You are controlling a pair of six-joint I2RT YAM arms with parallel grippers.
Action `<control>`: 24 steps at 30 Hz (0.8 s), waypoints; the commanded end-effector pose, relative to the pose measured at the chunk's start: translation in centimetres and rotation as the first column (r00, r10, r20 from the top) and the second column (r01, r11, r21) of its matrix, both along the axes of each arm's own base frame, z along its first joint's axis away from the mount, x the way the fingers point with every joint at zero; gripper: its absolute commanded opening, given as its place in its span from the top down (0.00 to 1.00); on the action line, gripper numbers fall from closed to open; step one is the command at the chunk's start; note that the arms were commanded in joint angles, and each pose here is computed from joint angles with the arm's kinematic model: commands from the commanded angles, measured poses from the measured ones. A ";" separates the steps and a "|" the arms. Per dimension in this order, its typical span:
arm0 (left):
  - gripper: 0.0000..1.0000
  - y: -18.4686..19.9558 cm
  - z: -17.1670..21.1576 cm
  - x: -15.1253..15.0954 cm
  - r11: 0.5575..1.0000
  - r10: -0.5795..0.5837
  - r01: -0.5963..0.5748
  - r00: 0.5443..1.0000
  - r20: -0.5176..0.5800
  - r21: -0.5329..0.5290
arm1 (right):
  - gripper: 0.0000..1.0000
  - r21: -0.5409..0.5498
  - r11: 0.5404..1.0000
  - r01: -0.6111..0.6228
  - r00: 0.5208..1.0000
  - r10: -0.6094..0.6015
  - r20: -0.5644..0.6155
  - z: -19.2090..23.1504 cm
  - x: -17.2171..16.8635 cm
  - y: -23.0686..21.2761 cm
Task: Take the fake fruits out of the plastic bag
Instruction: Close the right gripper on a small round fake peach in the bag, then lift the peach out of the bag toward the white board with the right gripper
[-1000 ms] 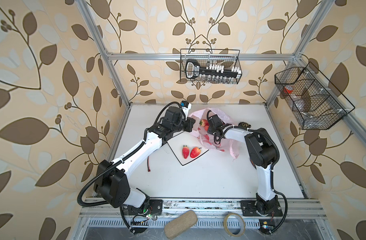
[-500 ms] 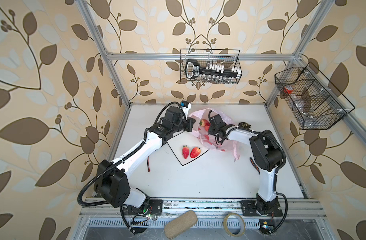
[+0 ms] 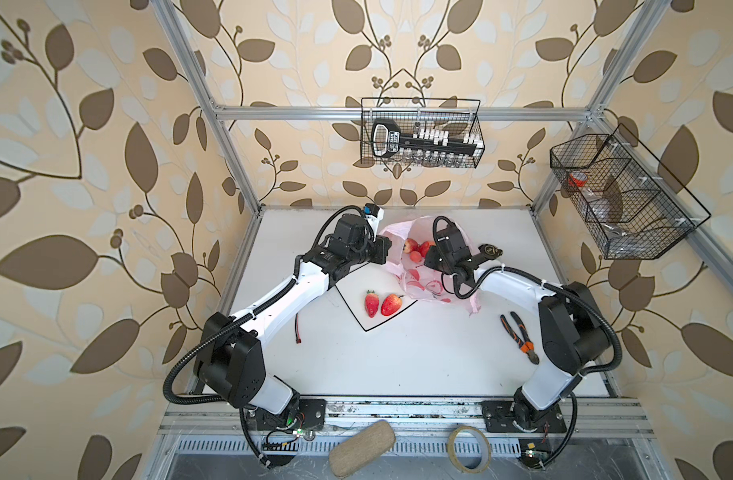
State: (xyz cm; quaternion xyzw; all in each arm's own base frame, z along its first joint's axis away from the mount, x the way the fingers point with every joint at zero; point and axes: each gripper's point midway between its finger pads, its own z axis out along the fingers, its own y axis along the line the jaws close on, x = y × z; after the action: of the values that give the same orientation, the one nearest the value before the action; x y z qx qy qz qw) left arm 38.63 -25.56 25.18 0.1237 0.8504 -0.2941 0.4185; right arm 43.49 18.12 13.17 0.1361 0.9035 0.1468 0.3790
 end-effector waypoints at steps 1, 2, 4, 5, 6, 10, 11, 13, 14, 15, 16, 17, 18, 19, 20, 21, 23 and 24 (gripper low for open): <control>1.00 0.8 1.9 1.6 0.998 0.067 -0.067 0.997 0.050 -0.001 | 0.73 0.037 0.998 -0.049 0.998 0.047 0.051 2.3 -1.1 0.7; 1.00 0.8 1.9 1.8 0.997 0.074 -0.075 0.996 0.050 0.006 | 0.73 0.048 0.997 -0.057 0.997 0.054 0.060 2.8 -1.5 0.7; 1.00 1.0 1.9 2.3 0.996 0.087 -0.088 0.995 0.052 0.011 | 0.73 0.062 0.995 -0.080 0.994 0.075 0.078 3.8 -2.2 0.8; 1.00 1.0 1.9 2.5 0.995 0.093 -0.094 0.994 0.056 0.013 | 0.73 0.071 0.993 -0.093 0.993 0.087 0.086 4.3 -2.7 1.0; 1.00 1.0 2.0 2.7 0.995 0.096 -0.097 0.993 0.062 0.017 | 0.72 0.076 0.991 -0.107 0.991 0.100 0.093 4.7 -3.3 1.1; 1.00 1.3 2.5 4.2 0.992 0.122 -0.124 0.989 0.087 0.024 | 0.73 0.071 0.980 -0.188 0.976 0.178 0.125 6.3 -5.8 2.6; 1.00 1.4 2.8 4.6 0.991 0.129 -0.132 0.987 0.092 0.020 | 0.72 0.066 0.976 -0.209 0.971 0.199 0.133 6.5 -6.5 3.1; 1.00 1.5 3.0 5.6 0.990 0.139 -0.141 0.985 0.099 0.019 | 0.72 0.060 0.966 -0.251 0.958 0.239 0.159 7.4 -7.7 4.3; 1.00 1.6 3.2 6.1 0.990 0.141 -0.143 0.985 0.102 0.016 | 0.72 0.057 0.962 -0.268 0.952 0.256 0.166 7.5 -8.3 4.8; 1.00 1.5 3.3 6.5 0.990 0.139 -0.141 0.985 0.102 0.012 | 0.72 0.054 0.957 -0.286 0.946 0.273 0.174 7.7 -8.8 5.4; 1.00 1.4 3.4 7.0 0.990 0.138 -0.140 0.985 0.105 0.009 | 0.72 0.053 0.952 -0.303 0.940 0.289 0.179 7.7 -9.2 6.0; 1.00 1.3 3.6 7.3 0.991 0.136 -0.137 0.985 0.108 0.005 | 0.72 0.054 0.947 -0.315 0.936 0.301 0.182 7.7 -9.4 6.6; 1.00 1.3 3.7 7.6 0.991 0.134 -0.135 0.985 0.112 0.005 | 0.72 0.053 0.943 -0.329 0.931 0.314 0.188 7.7 -9.6 7.2; 1.00 1.1 3.8 7.8 0.991 0.129 -0.130 0.985 0.115 0.005 | 0.72 0.052 0.936 -0.347 0.924 0.331 0.193 7.6 -9.8 8.1; 1.00 1.1 4.0 8.0 0.992 0.128 -0.129 0.984 0.121 0.005 | 0.72 0.048 0.929 -0.366 0.916 0.351 0.197 7.6 -10.0 8.9; 1.00 1.1 4.0 8.2 0.992 0.126 -0.128 0.984 0.122 0.006 | 0.71 0.038 0.922 -0.386 0.906 0.371 0.203 7.5 -10.1 9.9; 1.00 1.3 4.1 8.4 0.992 0.127 -0.129 0.984 0.125 0.010 | 0.72 -0.004 0.905 -0.425 0.887 0.417 0.199 6.9 -10.2 11.9; 1.00 1.4 4.1 8.5 0.991 0.128 -0.131 0.984 0.124 0.011 | 0.71 -0.031 0.894 -0.447 0.876 0.444 0.188 6.2 -10.2 12.9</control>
State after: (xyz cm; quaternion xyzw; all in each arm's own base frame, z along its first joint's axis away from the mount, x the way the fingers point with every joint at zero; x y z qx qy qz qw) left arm 46.60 -24.18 26.71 0.0775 0.8491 -0.2455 0.4612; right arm 33.00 28.96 19.98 -0.0516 0.8714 0.2629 0.4109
